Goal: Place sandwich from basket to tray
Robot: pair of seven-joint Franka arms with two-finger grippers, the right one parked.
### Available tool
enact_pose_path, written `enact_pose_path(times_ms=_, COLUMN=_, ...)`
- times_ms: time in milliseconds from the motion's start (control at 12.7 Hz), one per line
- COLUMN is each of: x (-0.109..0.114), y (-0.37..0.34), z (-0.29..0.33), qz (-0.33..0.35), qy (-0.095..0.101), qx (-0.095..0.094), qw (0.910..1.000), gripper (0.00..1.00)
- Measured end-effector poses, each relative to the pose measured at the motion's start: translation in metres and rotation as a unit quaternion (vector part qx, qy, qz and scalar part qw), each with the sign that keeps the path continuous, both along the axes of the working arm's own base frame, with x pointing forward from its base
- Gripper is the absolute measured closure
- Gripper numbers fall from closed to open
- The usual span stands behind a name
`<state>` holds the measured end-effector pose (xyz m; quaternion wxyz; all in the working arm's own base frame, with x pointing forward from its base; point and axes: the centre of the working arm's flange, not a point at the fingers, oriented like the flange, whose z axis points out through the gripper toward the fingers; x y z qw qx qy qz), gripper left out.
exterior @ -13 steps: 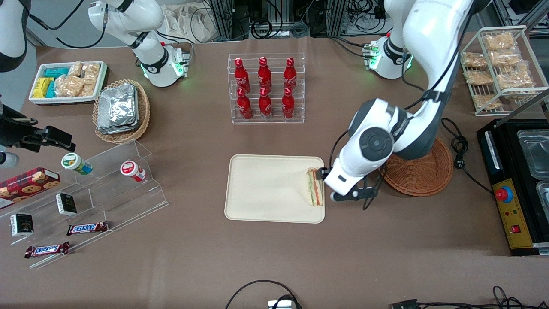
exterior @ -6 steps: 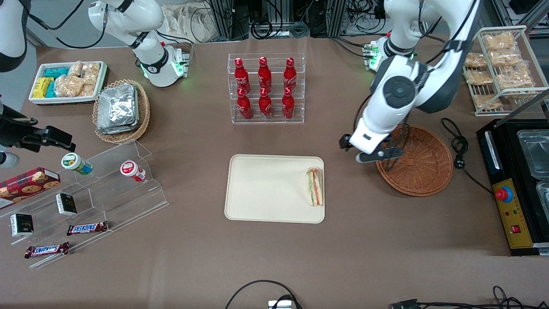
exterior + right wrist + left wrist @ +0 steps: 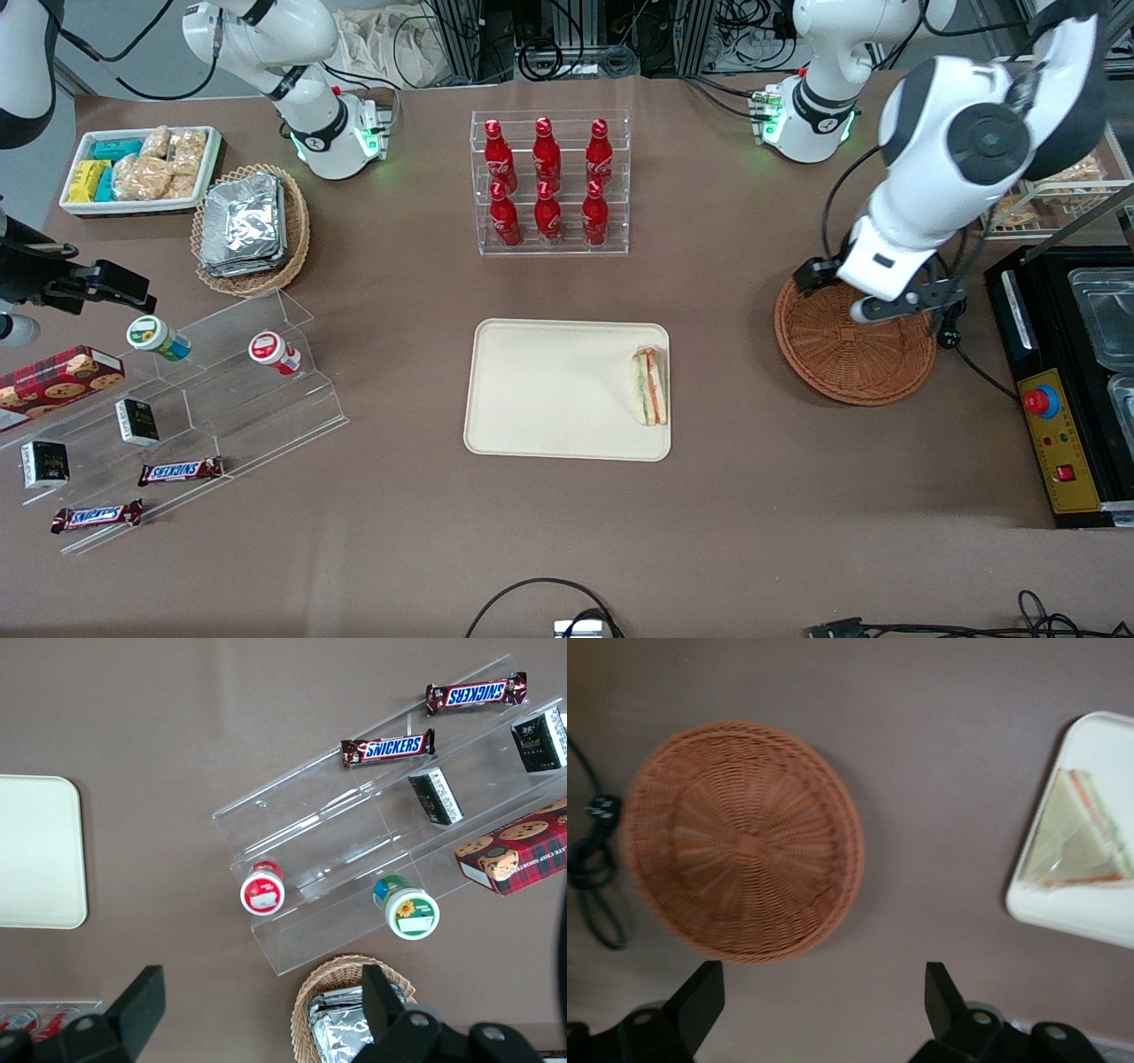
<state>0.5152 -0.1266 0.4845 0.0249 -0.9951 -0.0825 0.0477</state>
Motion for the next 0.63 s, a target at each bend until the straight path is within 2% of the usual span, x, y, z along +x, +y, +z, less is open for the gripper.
enact_pose_path(times_ms=236, x=0.002, y=0.045, z=0.036, qz=-0.021, qy=0.013, qx=-0.003, qw=0.9997, gripper=0.00)
enact_pose_path(times_ms=629, x=0.012, y=0.079, z=0.074, qz=-0.054, qy=0.012, qx=-0.012, qw=0.9984, gripper=0.00)
